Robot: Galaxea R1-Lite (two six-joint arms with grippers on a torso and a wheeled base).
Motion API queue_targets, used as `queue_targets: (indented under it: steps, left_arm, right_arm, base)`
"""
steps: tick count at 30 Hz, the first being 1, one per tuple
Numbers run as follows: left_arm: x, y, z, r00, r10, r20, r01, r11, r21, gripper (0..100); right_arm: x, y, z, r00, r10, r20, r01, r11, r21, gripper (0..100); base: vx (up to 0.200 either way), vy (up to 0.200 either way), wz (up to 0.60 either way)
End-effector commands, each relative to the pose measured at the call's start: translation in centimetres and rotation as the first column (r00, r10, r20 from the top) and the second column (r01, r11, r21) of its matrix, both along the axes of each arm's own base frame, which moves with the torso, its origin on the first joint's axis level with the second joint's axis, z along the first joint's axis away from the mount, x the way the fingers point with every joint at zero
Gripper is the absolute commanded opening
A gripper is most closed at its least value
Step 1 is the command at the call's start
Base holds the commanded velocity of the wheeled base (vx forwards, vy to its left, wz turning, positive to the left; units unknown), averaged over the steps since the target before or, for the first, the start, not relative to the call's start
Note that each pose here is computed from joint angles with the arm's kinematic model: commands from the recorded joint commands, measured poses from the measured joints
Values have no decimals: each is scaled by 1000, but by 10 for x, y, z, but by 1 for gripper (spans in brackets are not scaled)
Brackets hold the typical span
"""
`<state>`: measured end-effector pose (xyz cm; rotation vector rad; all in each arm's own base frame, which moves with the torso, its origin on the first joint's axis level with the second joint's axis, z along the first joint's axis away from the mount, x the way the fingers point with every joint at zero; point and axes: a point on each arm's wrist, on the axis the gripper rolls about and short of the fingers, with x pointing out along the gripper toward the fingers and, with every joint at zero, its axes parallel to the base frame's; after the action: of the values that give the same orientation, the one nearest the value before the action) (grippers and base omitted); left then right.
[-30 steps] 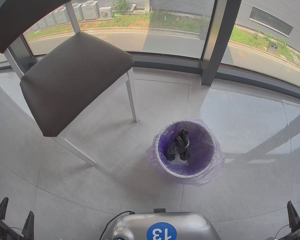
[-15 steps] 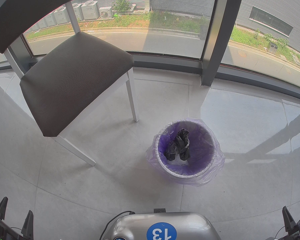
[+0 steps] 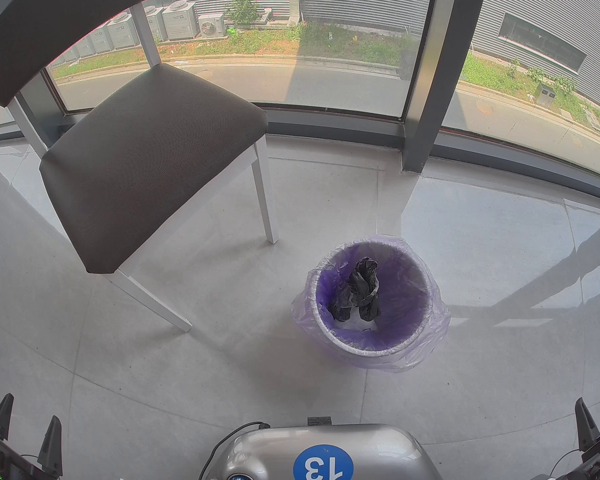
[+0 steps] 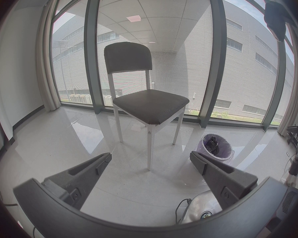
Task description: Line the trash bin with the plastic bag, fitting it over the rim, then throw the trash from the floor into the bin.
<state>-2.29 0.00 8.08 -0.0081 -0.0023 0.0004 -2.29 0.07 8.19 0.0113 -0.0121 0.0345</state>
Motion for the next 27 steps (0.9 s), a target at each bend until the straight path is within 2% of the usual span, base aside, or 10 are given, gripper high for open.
queue_targets:
  steps: [1, 27]
  left_arm:
    - [0, 0, -5, 1000, 0, -1, 0, 1000, 8, 100]
    - [0, 0, -5, 1000, 0, -1, 0, 1000, 10, 100]
  right_arm:
    - [0, 0, -5, 1000, 4, -4, -4, 1000, -18, 100]
    - [0, 0, -5, 1000, 1, -4, -1, 1000, -15, 100]
  base:
    - [0, 0, 0]
    - [0, 0, 0]
